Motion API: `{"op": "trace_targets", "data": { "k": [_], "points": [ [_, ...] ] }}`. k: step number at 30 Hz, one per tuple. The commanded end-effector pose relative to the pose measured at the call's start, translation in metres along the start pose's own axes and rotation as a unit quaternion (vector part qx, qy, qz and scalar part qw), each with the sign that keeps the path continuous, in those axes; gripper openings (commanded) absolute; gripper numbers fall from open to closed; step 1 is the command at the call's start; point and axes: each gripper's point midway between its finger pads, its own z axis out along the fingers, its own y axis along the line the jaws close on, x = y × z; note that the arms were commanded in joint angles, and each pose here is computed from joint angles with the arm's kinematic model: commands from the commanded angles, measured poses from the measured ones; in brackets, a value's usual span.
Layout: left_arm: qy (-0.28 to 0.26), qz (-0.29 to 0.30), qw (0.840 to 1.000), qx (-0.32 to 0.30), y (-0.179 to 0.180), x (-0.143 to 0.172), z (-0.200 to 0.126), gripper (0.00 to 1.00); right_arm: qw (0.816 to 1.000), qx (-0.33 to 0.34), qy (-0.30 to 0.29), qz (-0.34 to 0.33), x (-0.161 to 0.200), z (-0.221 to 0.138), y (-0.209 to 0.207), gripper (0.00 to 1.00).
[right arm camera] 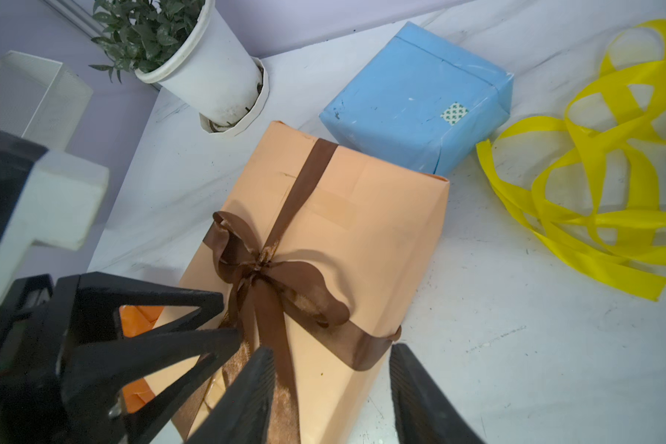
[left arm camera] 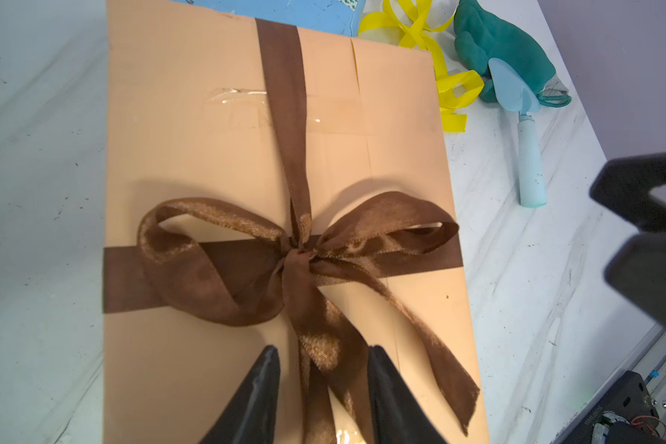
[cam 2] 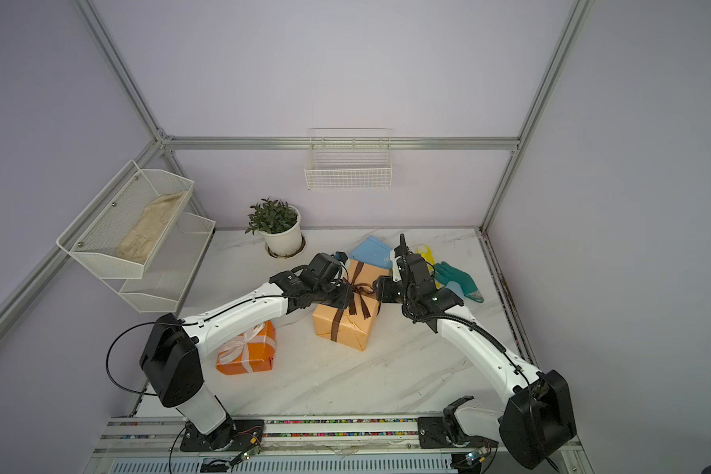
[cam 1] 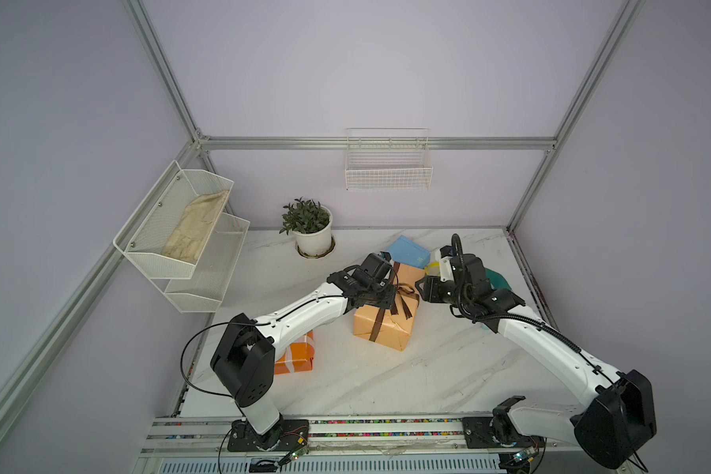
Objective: Untie the ribbon bows on the gift boxes
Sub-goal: Untie the ribbon from the gift box.
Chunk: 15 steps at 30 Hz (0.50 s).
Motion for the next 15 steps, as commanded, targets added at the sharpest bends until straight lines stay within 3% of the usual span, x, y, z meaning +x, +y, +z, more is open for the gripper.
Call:
{"op": "trace_targets", "data": {
  "k": [1,7,11,15],
  "points": [
    [-0.025,0.009,1.000,0.005,-0.007,-0.022,-0.008,0.39,0.999,-0.050,0.010,-0.003,0.005,0.005,0.015,0.51],
    [-0.025,0.028,0.999,-0.009,-0.007,-0.028,-0.005,0.39,0.996,-0.084,0.021,0.008,0.011,0.009,0.025,0.49],
    [-0.017,0.047,0.998,-0.032,-0.003,-0.028,0.001,0.29,0.995,-0.094,0.030,0.013,0.018,0.012,0.027,0.48],
    [-0.014,0.049,0.998,-0.040,-0.001,-0.028,0.003,0.12,0.996,-0.086,0.031,0.017,0.022,0.012,0.022,0.48]
  ]
}}
